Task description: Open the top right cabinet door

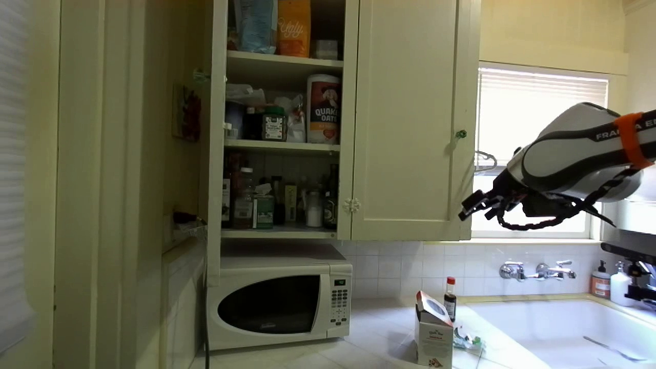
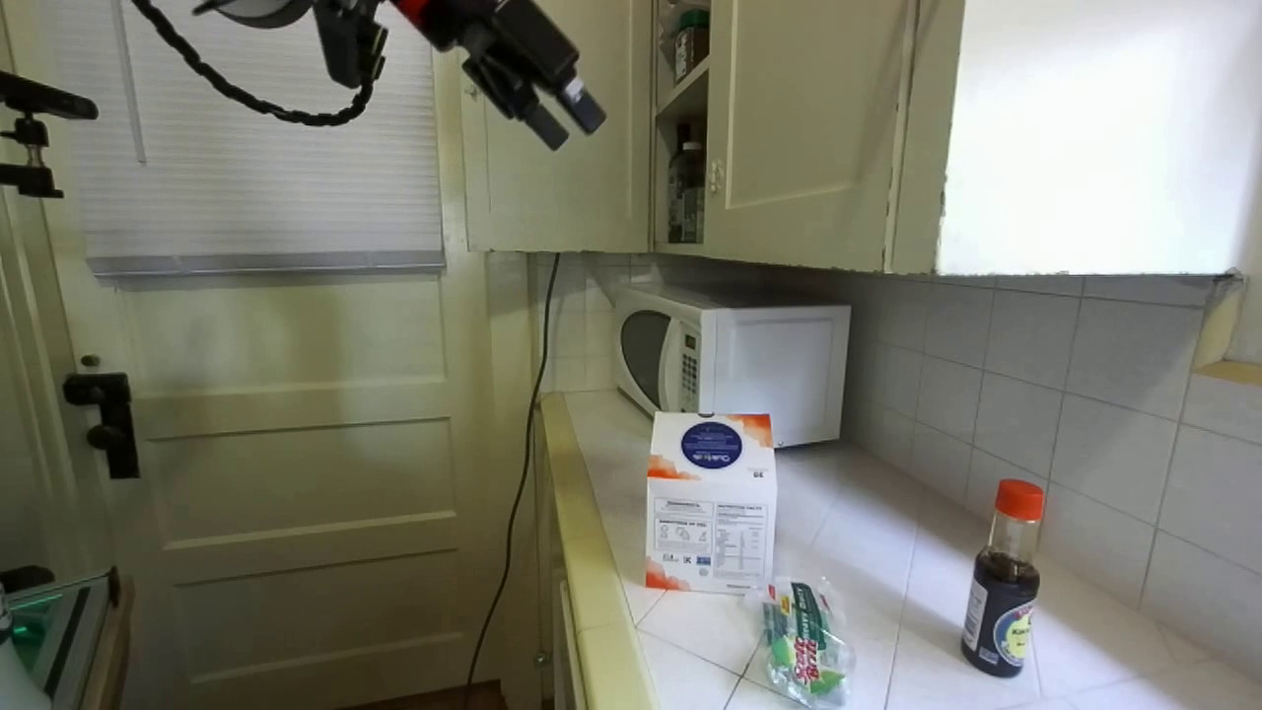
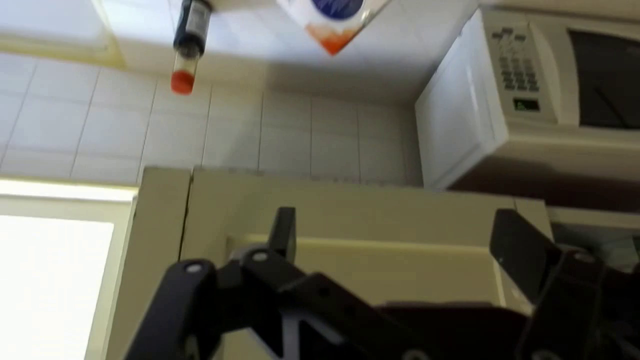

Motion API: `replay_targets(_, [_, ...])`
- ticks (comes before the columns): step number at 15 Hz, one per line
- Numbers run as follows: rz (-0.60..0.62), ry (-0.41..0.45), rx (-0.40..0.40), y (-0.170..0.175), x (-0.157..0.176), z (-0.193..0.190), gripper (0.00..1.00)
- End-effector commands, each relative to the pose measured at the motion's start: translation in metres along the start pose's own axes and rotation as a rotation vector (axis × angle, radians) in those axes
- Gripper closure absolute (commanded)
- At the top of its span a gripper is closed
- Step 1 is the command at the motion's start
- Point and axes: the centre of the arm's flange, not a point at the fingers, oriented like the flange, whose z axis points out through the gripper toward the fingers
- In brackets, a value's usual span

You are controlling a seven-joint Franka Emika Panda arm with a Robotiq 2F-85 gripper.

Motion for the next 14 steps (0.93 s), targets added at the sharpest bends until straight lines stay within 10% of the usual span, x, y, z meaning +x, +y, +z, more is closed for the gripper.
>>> replay_targets(1, [-0.069, 0.157, -0.063, 0.013, 0.066, 0.009, 0.00])
replay_targets(8, [-0.035, 0.471, -0.116, 0.041, 0.147, -0.061, 0.00])
replay_targets(14, [-0.030, 0.511, -0.203, 0.036, 0.138, -0.077, 0.00])
